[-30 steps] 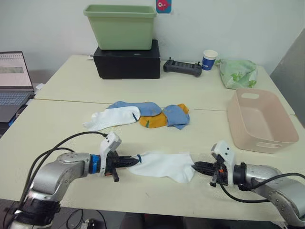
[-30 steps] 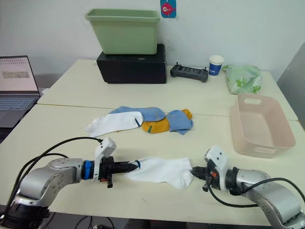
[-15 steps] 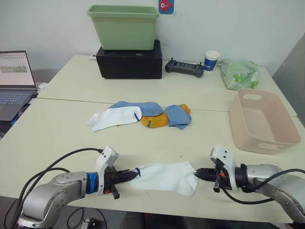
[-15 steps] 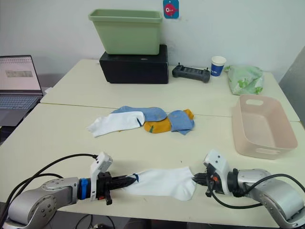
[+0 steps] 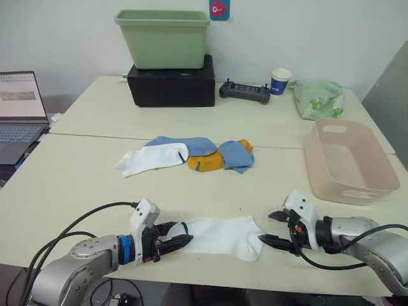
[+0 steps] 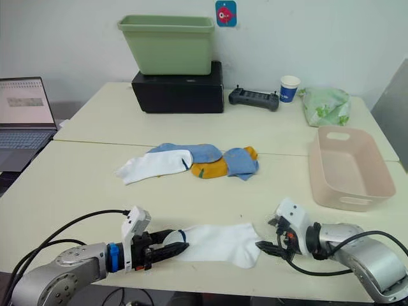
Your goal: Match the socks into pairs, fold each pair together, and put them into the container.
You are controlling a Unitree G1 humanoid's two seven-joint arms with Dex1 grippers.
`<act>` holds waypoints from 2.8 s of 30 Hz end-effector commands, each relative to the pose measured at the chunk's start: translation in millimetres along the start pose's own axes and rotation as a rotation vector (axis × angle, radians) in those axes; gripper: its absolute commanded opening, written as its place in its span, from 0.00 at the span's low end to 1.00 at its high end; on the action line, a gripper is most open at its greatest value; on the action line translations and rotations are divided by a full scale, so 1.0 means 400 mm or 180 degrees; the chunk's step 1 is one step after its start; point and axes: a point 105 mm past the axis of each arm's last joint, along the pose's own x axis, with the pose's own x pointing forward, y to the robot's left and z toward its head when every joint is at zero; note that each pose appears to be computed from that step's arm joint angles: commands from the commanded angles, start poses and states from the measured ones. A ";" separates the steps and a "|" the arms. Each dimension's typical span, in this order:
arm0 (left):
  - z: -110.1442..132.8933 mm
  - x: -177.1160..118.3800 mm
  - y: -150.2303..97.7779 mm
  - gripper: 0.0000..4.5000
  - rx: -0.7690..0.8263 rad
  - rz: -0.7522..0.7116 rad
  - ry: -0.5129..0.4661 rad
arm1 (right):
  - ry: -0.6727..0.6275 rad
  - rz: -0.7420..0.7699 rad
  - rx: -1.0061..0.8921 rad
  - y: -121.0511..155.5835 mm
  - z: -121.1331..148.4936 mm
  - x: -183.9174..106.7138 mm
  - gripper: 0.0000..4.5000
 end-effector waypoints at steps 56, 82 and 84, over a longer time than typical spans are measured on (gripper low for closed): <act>0.331 -0.296 0.342 0.01 -0.0576 0.1991 -0.1925 | -0.1299 0.0483 -0.0866 0.079 0.305 -0.022 1.00; 0.307 0.323 -0.102 0.01 -0.0290 -0.0561 -0.0467 | -0.0362 -0.0419 -0.0878 -0.050 0.141 -0.096 1.00; 0.309 0.348 -0.123 0.01 -0.0346 -0.0598 -0.0477 | -0.0361 -0.0443 -0.0867 -0.052 0.138 -0.098 1.00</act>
